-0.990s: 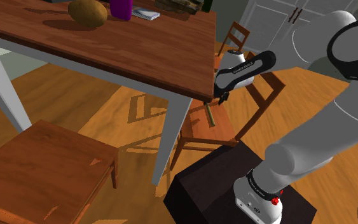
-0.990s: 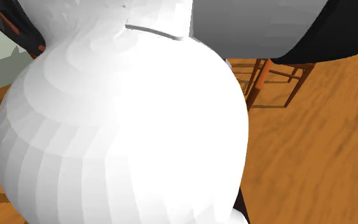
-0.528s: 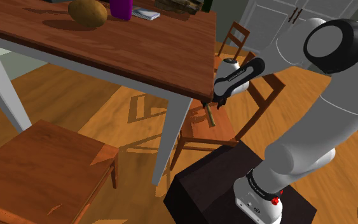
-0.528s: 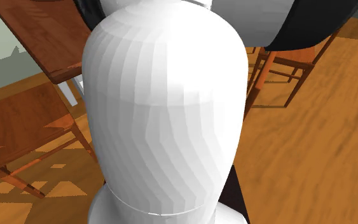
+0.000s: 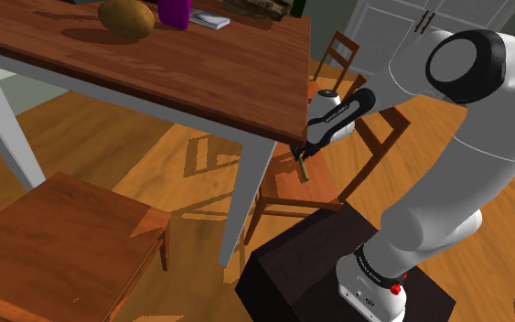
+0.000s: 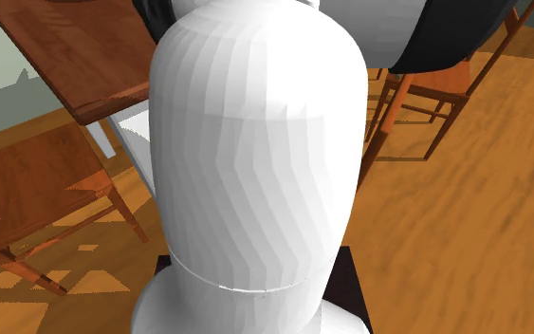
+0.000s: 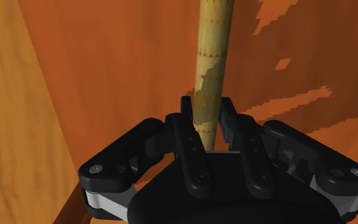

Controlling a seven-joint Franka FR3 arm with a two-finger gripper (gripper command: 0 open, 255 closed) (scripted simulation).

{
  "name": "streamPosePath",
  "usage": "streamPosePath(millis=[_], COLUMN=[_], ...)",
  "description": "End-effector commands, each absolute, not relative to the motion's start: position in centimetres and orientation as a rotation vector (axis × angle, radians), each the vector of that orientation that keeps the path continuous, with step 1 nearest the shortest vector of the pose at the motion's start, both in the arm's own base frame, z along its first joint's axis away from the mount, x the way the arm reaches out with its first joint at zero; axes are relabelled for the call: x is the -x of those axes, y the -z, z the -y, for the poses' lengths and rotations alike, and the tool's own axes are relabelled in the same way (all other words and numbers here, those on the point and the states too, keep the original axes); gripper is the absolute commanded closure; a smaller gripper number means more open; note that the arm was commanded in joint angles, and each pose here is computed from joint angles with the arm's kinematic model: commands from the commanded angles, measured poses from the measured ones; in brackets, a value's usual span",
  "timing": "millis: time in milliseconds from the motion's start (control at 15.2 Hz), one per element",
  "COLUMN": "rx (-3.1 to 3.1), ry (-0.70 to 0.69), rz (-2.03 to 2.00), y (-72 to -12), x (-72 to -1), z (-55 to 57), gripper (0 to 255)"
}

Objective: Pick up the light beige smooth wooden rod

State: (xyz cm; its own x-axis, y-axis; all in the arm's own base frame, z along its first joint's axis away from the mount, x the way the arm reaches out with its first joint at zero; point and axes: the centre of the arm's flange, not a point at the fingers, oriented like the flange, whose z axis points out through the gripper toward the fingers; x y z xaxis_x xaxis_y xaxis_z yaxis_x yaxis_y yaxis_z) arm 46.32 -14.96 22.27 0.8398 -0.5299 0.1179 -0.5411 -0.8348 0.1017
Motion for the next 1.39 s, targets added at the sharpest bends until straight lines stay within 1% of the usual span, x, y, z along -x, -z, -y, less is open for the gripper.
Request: streamPosePath(millis=[0,396,1320], rx=[-2.881,-2.881,-2.881], ry=[-0.113,-0.113,-0.113], rz=[0.857,0.857,0.857], y=[-21.9,-21.9,-29.3], x=[-46.1,-46.0,-46.0], z=[15.5,15.3,15.3], gripper=[255,255,255])
